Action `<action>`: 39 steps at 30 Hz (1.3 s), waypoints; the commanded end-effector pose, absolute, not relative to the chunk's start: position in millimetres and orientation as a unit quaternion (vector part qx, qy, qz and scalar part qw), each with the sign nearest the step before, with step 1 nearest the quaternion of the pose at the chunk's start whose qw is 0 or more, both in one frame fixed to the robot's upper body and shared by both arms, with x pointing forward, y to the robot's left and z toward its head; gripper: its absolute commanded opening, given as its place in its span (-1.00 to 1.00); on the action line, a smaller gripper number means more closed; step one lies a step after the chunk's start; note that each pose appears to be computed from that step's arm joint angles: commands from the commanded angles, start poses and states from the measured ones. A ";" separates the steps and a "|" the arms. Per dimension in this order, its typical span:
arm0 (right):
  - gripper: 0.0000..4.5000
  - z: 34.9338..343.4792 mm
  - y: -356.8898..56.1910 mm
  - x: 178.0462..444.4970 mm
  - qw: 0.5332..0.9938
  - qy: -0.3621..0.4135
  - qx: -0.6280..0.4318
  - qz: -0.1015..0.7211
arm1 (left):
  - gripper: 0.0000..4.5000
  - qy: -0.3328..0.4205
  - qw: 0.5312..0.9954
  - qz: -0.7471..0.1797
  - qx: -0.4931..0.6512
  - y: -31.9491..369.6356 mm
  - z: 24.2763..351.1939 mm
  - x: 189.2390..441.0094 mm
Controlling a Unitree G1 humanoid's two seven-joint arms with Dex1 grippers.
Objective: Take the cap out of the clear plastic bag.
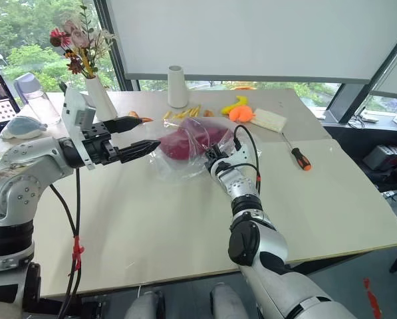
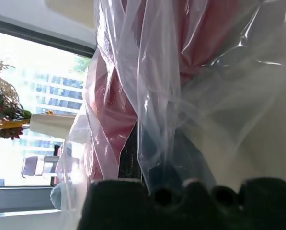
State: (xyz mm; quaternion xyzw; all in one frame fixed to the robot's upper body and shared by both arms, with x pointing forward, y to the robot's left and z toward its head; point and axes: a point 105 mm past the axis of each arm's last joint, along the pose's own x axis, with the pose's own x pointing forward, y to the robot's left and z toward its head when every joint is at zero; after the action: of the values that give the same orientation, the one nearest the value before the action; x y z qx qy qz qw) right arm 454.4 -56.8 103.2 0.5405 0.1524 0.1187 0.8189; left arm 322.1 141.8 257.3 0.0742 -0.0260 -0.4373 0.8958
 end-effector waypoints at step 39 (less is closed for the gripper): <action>0.70 172.4 -148.8 467.4 0.869 -0.025 -0.442 0.219 | 1.00 -0.038 0.887 -0.454 0.076 132.7 260.9 324.8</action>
State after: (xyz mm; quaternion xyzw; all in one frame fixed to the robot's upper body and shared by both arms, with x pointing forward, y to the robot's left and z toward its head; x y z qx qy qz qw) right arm 466.0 -132.4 166.1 -0.4160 -0.0051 0.2580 0.8720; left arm 328.2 136.8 249.9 0.0585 -0.0143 -0.4492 0.8914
